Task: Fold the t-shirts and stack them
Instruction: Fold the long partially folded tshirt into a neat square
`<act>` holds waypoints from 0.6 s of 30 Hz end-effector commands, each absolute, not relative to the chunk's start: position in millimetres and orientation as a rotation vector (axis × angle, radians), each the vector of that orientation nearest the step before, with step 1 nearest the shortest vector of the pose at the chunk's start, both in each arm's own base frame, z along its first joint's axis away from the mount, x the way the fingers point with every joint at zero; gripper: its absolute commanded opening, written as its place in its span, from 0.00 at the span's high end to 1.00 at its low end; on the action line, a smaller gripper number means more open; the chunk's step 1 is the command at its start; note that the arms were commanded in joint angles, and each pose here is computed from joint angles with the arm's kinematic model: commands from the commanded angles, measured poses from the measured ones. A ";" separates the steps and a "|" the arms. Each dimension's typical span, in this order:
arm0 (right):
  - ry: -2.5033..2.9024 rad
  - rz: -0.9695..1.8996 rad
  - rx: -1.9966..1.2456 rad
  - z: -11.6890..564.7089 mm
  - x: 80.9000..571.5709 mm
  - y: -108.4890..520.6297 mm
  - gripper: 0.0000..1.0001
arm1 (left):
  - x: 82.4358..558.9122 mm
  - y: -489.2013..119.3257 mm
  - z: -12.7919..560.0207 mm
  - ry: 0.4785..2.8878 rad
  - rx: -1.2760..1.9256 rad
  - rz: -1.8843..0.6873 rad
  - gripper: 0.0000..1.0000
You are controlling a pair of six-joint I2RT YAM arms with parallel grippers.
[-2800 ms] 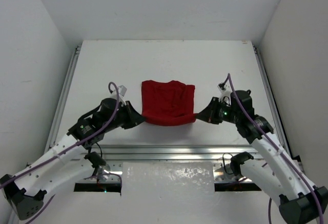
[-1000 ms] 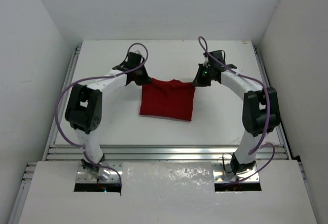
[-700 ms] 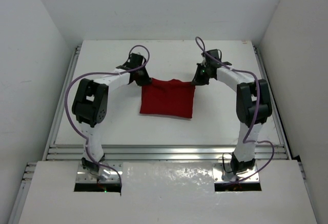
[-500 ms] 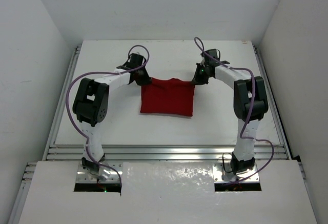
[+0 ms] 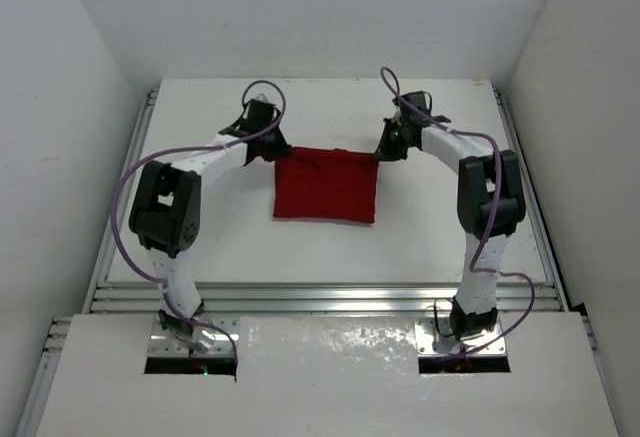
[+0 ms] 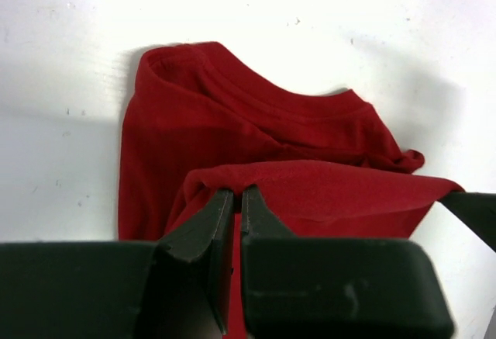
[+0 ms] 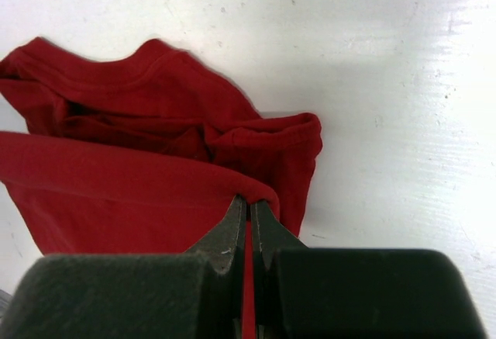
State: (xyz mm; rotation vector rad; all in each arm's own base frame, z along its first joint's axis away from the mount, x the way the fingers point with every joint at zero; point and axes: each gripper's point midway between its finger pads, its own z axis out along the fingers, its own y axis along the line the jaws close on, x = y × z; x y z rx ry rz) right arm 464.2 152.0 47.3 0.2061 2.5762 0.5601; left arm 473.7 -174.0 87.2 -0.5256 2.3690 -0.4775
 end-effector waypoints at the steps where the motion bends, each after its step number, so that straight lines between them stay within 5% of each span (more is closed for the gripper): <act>1: 2.458 0.569 0.160 89.4 485.6 151.0 1.00 | 483.2 -160.9 121.2 2.252 -0.553 -0.471 1.00; 11: 2.500 0.566 0.123 51.9 511.2 157.1 1.00 | 502.7 -156.4 72.9 2.317 -0.609 -0.405 1.00; 18: 2.488 0.582 0.074 40.8 524.7 162.1 0.85 | 502.5 -145.8 61.5 2.300 -0.676 -0.346 1.00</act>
